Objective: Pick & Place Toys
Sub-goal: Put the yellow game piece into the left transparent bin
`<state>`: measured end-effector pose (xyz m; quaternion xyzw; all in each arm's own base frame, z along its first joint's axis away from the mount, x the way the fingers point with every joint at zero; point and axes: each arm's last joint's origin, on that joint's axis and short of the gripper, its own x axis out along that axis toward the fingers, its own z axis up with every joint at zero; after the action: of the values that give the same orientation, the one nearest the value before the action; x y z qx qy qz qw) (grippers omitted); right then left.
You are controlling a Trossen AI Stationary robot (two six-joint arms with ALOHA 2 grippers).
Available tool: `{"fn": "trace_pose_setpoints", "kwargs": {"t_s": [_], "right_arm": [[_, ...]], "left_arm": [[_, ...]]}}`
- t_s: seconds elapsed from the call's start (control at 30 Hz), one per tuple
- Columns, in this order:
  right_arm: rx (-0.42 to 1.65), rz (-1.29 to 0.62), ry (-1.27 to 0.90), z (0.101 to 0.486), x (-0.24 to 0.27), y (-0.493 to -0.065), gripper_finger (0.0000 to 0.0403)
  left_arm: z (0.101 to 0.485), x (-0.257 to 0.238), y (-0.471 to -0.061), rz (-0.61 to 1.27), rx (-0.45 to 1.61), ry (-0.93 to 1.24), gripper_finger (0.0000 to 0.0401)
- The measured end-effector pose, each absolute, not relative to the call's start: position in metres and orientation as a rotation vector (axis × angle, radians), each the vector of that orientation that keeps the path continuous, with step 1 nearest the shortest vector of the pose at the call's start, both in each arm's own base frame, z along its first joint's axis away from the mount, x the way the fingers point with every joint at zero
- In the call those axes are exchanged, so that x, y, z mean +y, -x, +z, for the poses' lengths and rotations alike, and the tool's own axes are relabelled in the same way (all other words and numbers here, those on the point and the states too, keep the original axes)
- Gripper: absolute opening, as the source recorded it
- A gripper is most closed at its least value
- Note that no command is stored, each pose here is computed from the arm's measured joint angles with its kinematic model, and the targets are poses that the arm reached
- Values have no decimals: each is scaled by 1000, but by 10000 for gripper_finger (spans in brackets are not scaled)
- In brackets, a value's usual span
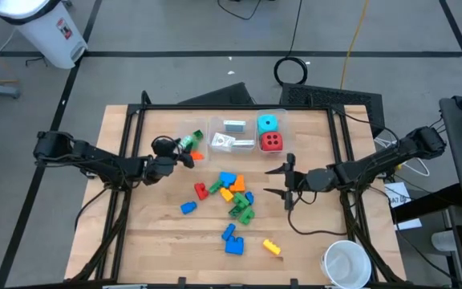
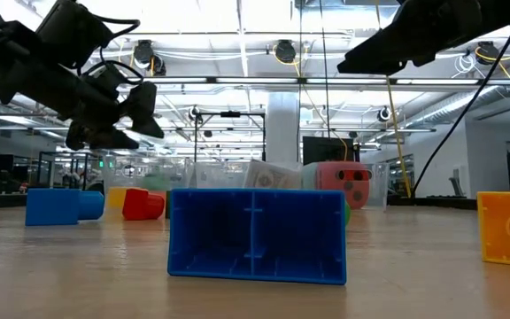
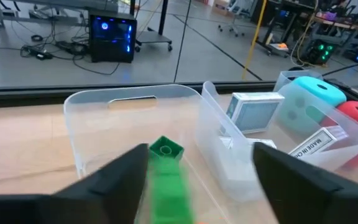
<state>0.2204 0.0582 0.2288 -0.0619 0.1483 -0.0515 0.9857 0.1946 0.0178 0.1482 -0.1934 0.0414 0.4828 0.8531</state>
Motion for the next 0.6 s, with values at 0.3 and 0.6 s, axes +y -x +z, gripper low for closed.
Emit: {"fn": "trace_pose_setpoints", "kwargs": {"t_s": [0.3, 0.6], "right_arm": [[278, 11, -6, 227, 67, -225, 228], [555, 140, -27, 228, 151, -251, 228]], "left_arm": [[150, 18, -195, 1011, 58, 436, 389], [154, 18, -197, 999, 15, 457, 367]]}}
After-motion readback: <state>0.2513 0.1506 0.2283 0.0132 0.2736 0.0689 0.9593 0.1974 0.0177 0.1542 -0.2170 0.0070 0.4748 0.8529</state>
